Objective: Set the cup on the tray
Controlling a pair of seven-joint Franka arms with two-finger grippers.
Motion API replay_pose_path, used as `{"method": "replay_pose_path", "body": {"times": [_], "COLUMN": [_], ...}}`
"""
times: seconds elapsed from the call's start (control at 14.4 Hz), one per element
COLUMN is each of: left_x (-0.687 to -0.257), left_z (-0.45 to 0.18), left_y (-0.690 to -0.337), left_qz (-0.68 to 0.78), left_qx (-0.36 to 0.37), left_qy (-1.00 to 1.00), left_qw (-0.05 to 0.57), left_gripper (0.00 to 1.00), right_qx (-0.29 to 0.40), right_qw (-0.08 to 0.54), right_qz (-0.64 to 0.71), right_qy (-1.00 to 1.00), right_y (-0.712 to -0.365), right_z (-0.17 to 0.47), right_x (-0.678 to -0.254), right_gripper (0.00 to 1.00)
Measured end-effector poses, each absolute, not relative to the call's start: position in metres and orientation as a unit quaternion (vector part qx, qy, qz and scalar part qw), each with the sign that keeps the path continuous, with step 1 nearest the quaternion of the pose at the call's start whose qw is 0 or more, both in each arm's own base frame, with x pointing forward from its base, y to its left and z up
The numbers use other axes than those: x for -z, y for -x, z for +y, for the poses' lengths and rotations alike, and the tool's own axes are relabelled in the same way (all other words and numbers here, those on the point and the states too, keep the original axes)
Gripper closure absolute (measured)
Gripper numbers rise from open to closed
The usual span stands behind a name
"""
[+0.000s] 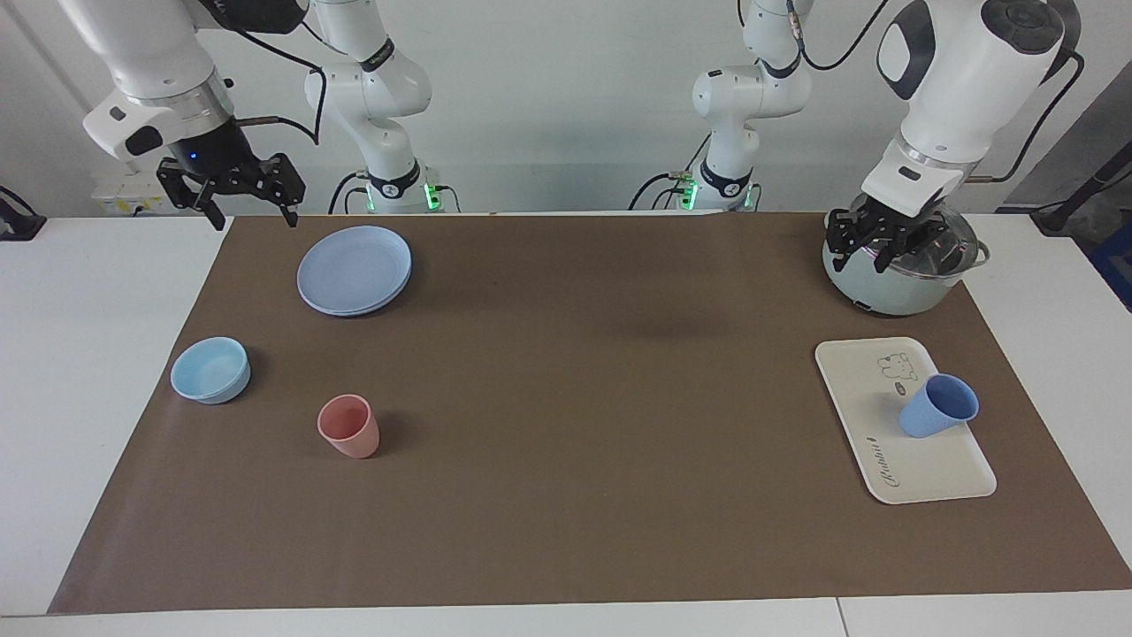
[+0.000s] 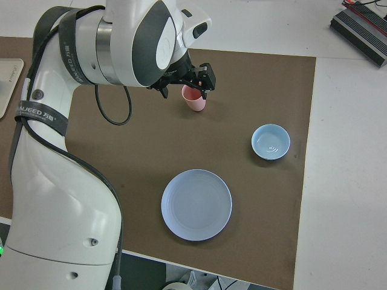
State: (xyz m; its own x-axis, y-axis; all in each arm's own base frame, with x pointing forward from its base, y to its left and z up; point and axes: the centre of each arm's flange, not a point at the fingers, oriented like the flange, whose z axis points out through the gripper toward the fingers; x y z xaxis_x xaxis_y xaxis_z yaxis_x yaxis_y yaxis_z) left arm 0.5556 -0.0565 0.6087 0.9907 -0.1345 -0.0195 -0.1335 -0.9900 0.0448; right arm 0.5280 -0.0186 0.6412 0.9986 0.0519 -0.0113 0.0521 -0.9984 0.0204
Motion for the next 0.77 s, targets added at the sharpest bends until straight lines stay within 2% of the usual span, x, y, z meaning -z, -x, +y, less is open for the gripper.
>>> {"method": "replay_pose_path", "body": {"times": [0.21,0.35,0.42,0.63,0.77], "left_x": [-0.614,-0.618,-0.620,-0.625,-0.631], "left_z": [-0.056,-0.054,-0.053,-0.054,-0.054], "left_y": [-0.549,-0.547,-0.547,-0.545,-0.542], "left_qz": [-0.067,-0.067,-0.067,-0.069,-0.069], "left_qx": [0.023,0.024,0.022,0.017,0.011], "left_qy": [-0.997,-0.997,-0.997,-0.997,-0.998], "left_qw": [0.023,0.016,0.009,0.005,0.004], "left_gripper": [0.39,0.30,0.30,0.02,0.00], "right_qx": [0.002,0.002,0.002,0.002,0.002], "right_qw": [0.011,0.011,0.011,0.011,0.011], "right_qz": [0.014,0.010,0.009,0.009,0.002], "right_qy": [-1.000,-1.000,-1.000,-1.000,-1.000], "right_y": [-0.527,-0.527,-0.528,-0.528,-0.528], "right_z": [-0.012,-0.009,-0.009,-0.009,-0.009], "right_x": [-0.644,-0.644,-0.644,-0.644,-0.644], "right_gripper": [0.00,0.00,0.00,0.00,0.00]}}
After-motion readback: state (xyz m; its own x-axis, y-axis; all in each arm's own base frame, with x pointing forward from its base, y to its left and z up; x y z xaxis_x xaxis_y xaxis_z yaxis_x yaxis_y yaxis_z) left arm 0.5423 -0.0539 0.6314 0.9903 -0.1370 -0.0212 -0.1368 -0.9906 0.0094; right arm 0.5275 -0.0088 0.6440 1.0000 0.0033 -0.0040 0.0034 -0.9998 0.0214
